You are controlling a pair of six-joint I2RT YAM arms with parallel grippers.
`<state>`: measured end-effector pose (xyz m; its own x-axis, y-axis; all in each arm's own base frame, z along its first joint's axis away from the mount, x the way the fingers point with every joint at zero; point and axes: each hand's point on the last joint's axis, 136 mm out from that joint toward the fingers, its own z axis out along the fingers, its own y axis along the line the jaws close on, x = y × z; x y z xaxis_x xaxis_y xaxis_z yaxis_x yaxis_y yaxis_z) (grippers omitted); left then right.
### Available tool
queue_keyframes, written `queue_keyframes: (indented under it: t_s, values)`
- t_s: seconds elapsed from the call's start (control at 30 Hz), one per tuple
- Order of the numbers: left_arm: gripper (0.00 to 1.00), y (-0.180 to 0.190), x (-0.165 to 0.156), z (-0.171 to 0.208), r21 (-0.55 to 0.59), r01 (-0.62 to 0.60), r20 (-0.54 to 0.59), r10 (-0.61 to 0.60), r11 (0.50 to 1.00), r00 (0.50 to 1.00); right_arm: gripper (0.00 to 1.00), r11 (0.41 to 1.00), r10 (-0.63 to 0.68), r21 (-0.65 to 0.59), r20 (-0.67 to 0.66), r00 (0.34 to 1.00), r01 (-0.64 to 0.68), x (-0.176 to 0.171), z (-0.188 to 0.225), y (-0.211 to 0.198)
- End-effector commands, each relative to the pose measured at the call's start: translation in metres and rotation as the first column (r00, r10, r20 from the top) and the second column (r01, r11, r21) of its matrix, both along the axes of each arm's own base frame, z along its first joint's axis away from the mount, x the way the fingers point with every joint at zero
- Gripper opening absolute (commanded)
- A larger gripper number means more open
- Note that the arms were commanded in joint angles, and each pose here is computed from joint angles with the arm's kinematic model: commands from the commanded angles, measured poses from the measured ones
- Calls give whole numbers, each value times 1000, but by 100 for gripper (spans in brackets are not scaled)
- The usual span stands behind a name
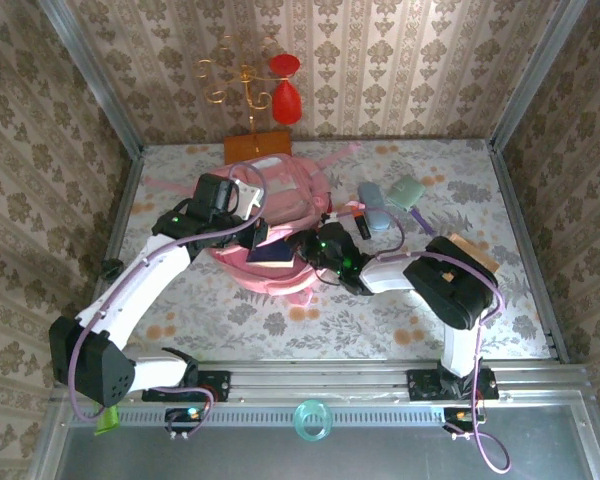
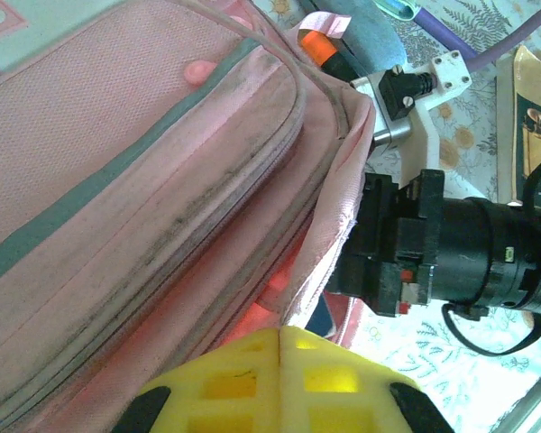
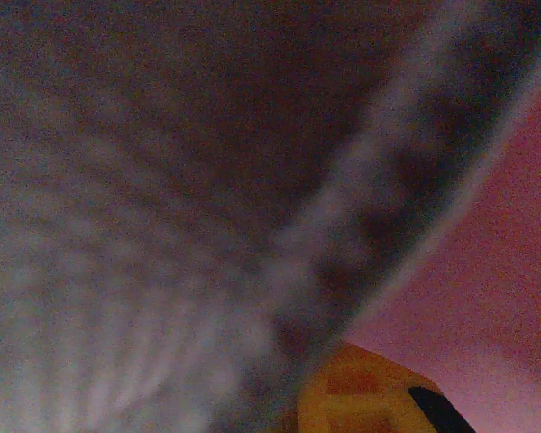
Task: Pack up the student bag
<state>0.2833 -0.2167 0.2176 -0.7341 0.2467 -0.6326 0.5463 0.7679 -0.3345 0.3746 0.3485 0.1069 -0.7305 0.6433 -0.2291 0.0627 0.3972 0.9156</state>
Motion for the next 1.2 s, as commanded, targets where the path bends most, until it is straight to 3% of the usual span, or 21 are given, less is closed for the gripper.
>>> queue_keyframes:
  t_s: [0.0,0.3,0.37,0.47,0.57,0.67,0.7,1.17]
  values:
    - [0,-3,1,26,-37,4,66,-2,999,998,0,980,-189,84,104,977,180,32,30,-7]
    - [0,-4,1,26,-32,1,67,1,999,998,0,935,-351,98,146,925,340,57,32,3]
    - [0,-4,1,26,-33,1,67,1,999,998,4,916,-401,86,150,904,392,63,27,0]
    - [0,-4,0,25,-32,2,65,0,999,998,19,912,-410,45,119,904,408,71,13,-1]
    - [0,-4,-1,26,-33,1,68,1,999,998,40,915,-383,-88,125,915,394,68,1,-10]
    - [0,0,-1,25,-24,-13,75,15,1000,997,58,923,-345,-121,158,925,365,59,0,-24]
    - [0,1,-1,24,-21,-18,76,19,1000,997,60,926,-328,-138,161,931,350,56,0,-29]
    - [0,19,9,0,51,-117,71,114,992,991,65,955,-63,-264,276,959,138,-21,44,-65]
